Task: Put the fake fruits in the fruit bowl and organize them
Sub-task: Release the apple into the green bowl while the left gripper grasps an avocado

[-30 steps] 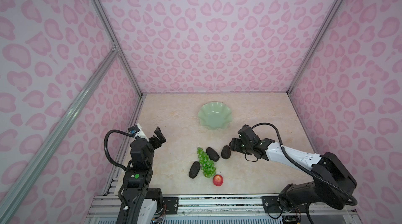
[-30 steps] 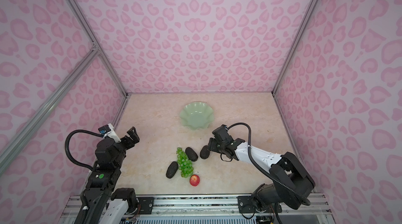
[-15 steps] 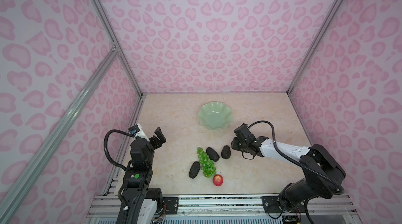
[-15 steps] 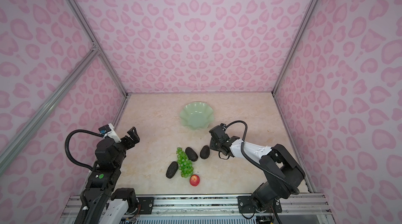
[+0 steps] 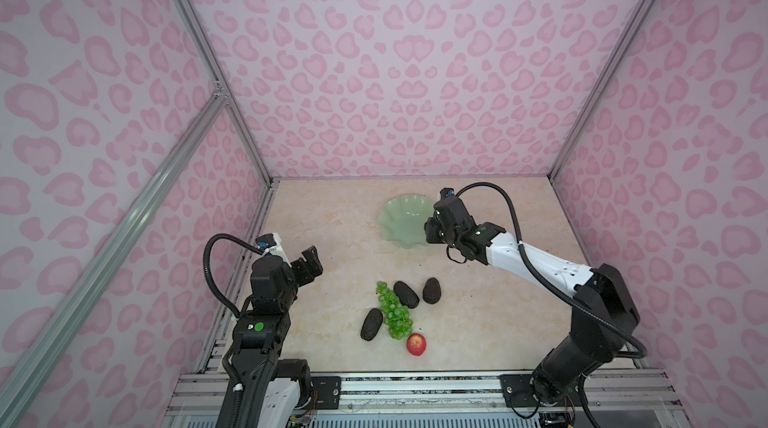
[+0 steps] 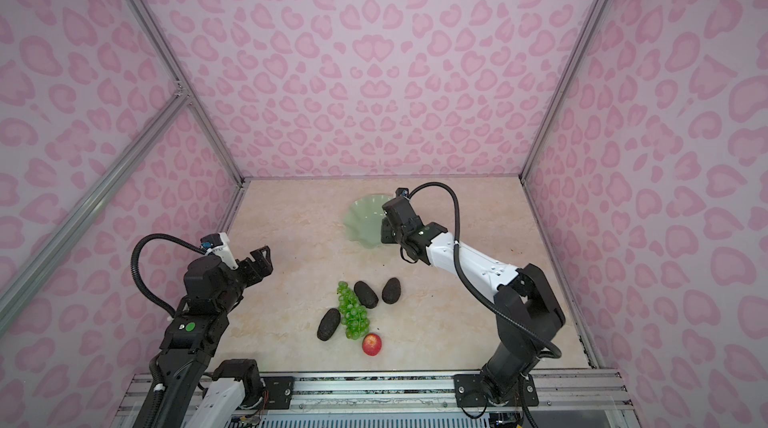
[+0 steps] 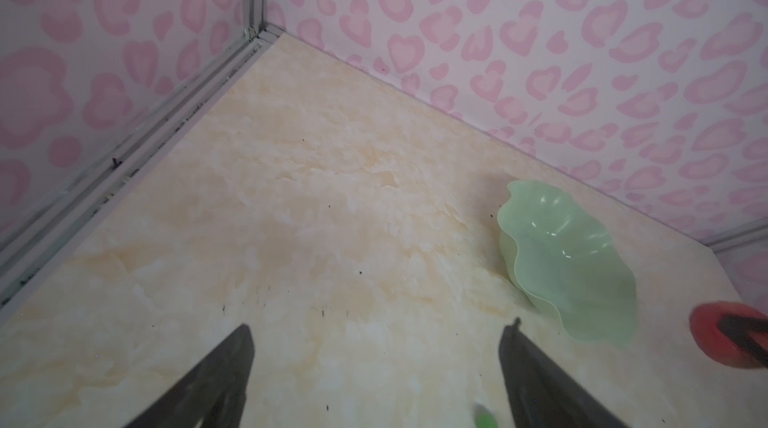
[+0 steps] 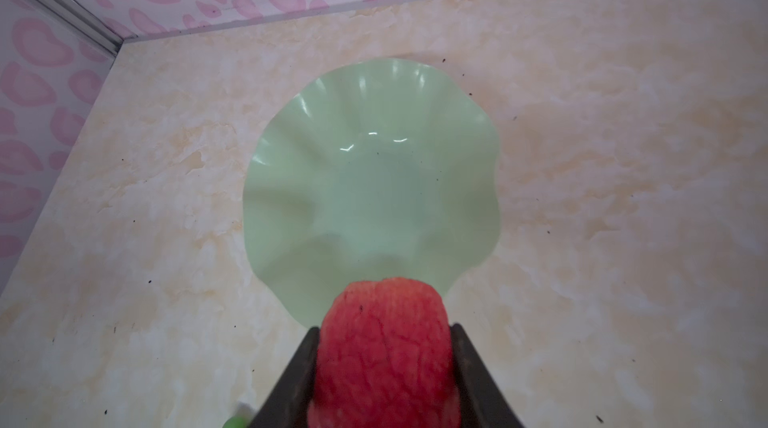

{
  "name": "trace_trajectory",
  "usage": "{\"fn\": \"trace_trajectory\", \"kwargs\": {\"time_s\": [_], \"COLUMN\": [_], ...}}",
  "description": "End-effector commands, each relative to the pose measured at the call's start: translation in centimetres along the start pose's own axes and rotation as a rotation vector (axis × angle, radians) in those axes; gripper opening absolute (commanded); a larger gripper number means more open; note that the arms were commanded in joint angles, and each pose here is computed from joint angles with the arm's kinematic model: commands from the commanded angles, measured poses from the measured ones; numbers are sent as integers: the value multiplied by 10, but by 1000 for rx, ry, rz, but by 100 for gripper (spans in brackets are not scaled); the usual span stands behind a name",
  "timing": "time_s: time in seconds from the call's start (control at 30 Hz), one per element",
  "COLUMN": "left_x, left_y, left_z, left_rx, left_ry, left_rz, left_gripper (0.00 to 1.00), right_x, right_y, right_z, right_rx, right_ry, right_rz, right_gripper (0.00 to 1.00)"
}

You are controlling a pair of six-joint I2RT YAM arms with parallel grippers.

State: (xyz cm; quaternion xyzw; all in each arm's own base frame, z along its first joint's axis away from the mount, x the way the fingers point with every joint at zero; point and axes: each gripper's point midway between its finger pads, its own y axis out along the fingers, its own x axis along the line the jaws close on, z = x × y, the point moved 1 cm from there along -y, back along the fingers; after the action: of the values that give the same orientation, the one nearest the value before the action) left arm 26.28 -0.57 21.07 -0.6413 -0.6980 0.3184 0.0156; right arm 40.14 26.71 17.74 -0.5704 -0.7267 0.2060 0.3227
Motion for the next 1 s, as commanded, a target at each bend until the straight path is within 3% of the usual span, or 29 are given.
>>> {"fn": "trace_trajectory", "kwargs": {"time_s": [0.0, 0.3, 0.5, 0.83, 0.97], "left_x": [-15, -37, -46, -62, -69], "left_y": [1, -7, -7, -10, -14], "left_z": [27, 63, 98, 158, 172], "left_rx": [133, 236, 320, 478, 500], "left_ry": [-62, -83, -86, 9, 44], "left_rz": [109, 211, 233, 269, 294], "left_gripper": [90, 88, 87, 87, 87], "right_x": [11, 30, 23, 21, 20], "right_y": [35, 118, 148, 149, 126], "right_z": [11, 21, 40, 32, 2], "right_rx": [98, 220, 284, 286, 222], "right_ry": [-98, -154, -146, -103, -69], "right_rz": [-18, -52, -41, -56, -88], "right_gripper": [33, 34, 38, 62, 68]}}
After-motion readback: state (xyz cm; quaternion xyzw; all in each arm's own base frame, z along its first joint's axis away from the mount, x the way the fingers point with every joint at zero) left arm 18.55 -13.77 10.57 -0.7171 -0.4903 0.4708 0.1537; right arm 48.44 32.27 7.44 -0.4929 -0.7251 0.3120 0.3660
